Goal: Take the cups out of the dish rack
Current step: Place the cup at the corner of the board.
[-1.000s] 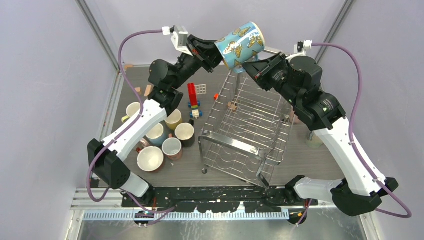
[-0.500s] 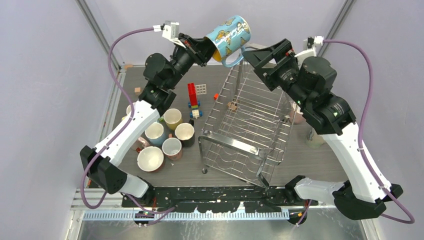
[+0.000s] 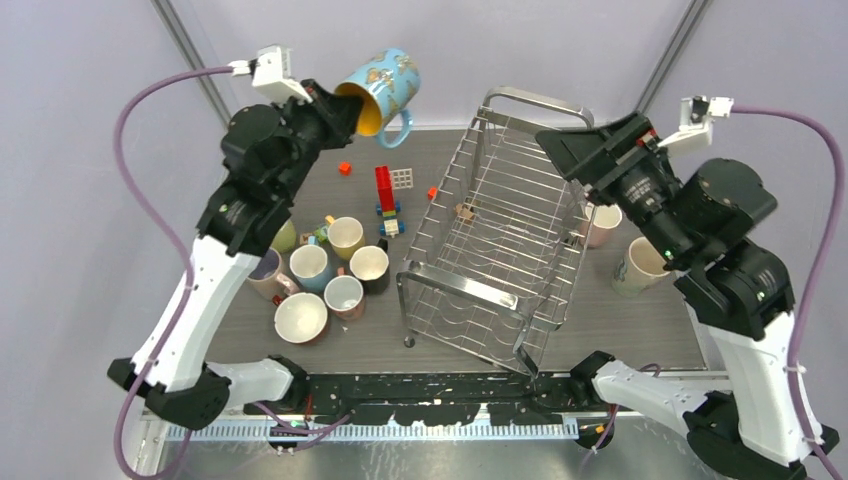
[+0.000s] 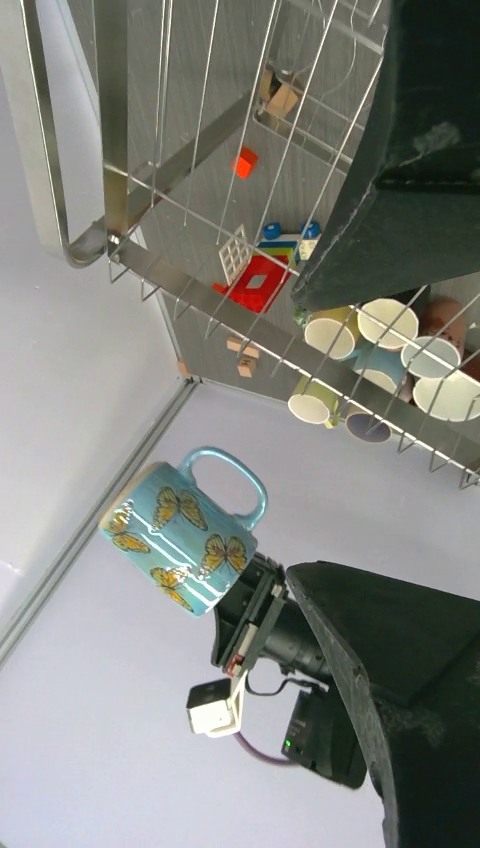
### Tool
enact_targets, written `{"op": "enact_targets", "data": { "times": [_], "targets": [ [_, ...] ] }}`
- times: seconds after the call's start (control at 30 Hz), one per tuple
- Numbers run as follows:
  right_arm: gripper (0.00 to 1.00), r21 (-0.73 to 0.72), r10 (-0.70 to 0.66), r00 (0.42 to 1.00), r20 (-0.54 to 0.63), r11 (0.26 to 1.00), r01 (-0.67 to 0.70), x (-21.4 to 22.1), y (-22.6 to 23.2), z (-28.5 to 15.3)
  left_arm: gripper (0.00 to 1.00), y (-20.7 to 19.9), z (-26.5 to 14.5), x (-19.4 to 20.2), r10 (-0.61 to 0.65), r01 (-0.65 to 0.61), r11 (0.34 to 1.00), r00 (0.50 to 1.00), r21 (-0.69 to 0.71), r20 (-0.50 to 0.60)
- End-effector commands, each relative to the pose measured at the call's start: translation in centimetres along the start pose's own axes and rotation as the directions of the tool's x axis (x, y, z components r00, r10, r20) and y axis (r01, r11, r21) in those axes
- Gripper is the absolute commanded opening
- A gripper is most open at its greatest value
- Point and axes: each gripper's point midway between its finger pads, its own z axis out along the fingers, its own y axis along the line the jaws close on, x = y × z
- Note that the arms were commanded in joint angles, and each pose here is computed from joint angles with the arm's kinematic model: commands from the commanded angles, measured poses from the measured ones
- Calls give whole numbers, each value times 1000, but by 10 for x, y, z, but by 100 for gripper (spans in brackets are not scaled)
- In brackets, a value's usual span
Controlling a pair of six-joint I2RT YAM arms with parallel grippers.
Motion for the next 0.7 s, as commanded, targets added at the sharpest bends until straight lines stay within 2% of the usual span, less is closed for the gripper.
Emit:
{"op": "enact_targets", "data": {
  "times": [0.0,0.17,0.3,0.47,0.67],
  "targets": [
    [100,2,-90,996,17,996,90,-10,-2,-25,0,15,-59,-56,21,-11,992,997,-125,80],
    [100,33,-135,991,-10,990,135,-5,-15,-43,0,42,-91,-27,58,-74,970,996,-233,-74],
    [100,49,-155,988,-8,987,155,-6,-22,-61,0,59,-102,4,76,-135,952,974,-276,-214],
    [100,67,-170,985,-11,983,171,-6,-31,-82,0,71,-88,42,55,-174,940,927,-295,-372],
    [100,93,-174,985,-6,980,174,-10,-40,-107,0,82,-50,82,-38,-116,954,867,-276,-497]
  ]
}}
